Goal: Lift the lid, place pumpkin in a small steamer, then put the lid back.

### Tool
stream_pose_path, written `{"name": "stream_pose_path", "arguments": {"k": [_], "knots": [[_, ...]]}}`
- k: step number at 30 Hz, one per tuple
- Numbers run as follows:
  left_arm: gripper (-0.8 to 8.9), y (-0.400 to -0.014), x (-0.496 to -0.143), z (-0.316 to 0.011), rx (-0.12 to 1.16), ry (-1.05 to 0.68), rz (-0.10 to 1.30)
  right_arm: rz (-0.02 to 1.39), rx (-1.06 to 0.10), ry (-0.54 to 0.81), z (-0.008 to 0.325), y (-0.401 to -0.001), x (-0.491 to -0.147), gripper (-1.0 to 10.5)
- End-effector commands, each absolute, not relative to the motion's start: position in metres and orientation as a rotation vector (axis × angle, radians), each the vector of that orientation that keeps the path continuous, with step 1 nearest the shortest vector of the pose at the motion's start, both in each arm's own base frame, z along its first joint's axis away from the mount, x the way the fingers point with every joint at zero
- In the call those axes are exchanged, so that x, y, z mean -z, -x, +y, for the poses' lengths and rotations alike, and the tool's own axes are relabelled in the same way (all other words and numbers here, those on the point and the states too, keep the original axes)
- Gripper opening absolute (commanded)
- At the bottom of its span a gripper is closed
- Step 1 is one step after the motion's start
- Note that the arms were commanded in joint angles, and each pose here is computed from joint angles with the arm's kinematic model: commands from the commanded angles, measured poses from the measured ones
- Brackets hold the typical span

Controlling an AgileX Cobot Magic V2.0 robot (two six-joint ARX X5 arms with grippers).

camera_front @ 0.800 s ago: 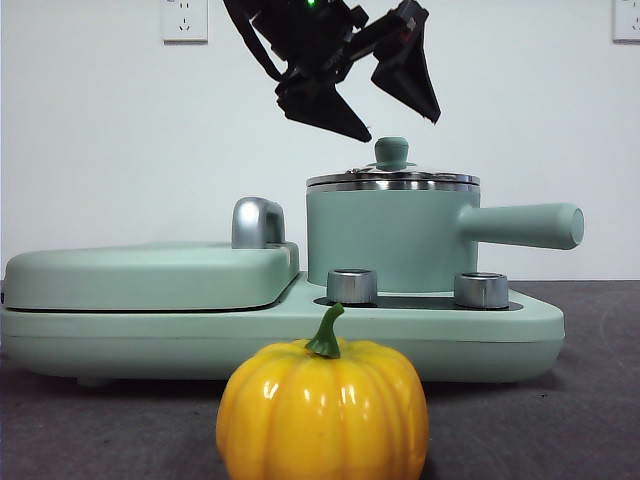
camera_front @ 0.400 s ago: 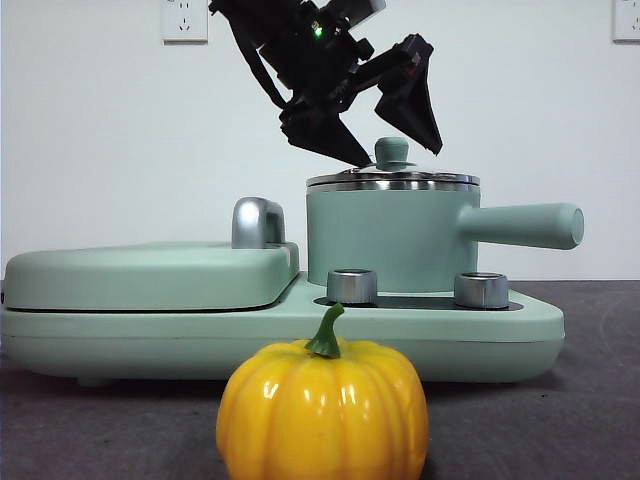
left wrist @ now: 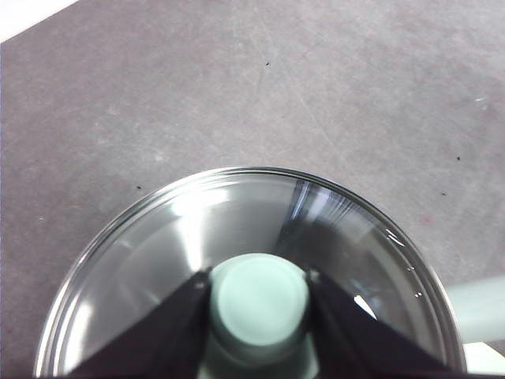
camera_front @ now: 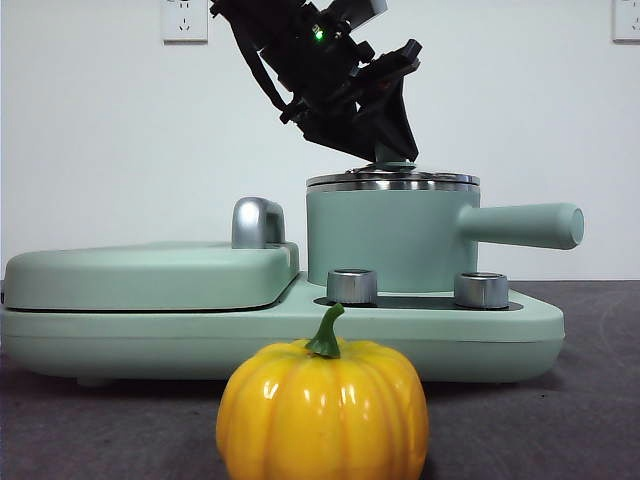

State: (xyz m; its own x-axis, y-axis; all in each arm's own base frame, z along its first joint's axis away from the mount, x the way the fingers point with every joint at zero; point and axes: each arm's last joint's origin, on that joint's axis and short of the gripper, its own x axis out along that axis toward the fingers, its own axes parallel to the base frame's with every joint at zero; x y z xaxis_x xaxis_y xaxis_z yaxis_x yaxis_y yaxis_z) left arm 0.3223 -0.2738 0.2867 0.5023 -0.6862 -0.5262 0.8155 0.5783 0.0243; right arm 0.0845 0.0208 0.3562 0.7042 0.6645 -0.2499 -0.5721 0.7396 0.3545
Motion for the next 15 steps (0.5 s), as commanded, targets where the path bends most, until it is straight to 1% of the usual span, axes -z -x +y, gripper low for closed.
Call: {"name": "stream_pose_path", "arguments": {"k": [1,3,7,12,15], "knots": [[1.10,-0.325,-0.286,-0.282,0.932,-0.300,0.481,0.363,-0.701,-0.251,0.021,-0.084,-0.360,4.8],[0.84,-0.325,-0.286,-0.282,0.933,-0.299,0.476,0.362,-0.701,-0.251,0.021,-0.084,-0.360,4.8],[0.82,-0.326,-0.294,-0.281,0.930,-0.288,0.435,0.362,-0.701,-0.251,0.021,-0.084,-0.360,4.8],[0.82,-0.318,-0.323,-0.275,0.927,-0.264,0.369,0.363,-0.700,-0.251,0.021,-0.084,-0.360,4.8],[0.82,-0.307,-0.341,-0.266,0.927,-0.262,0.358,0.363,-0.701,-0.251,0.021,-0.084,-0.360,4.8]]}}
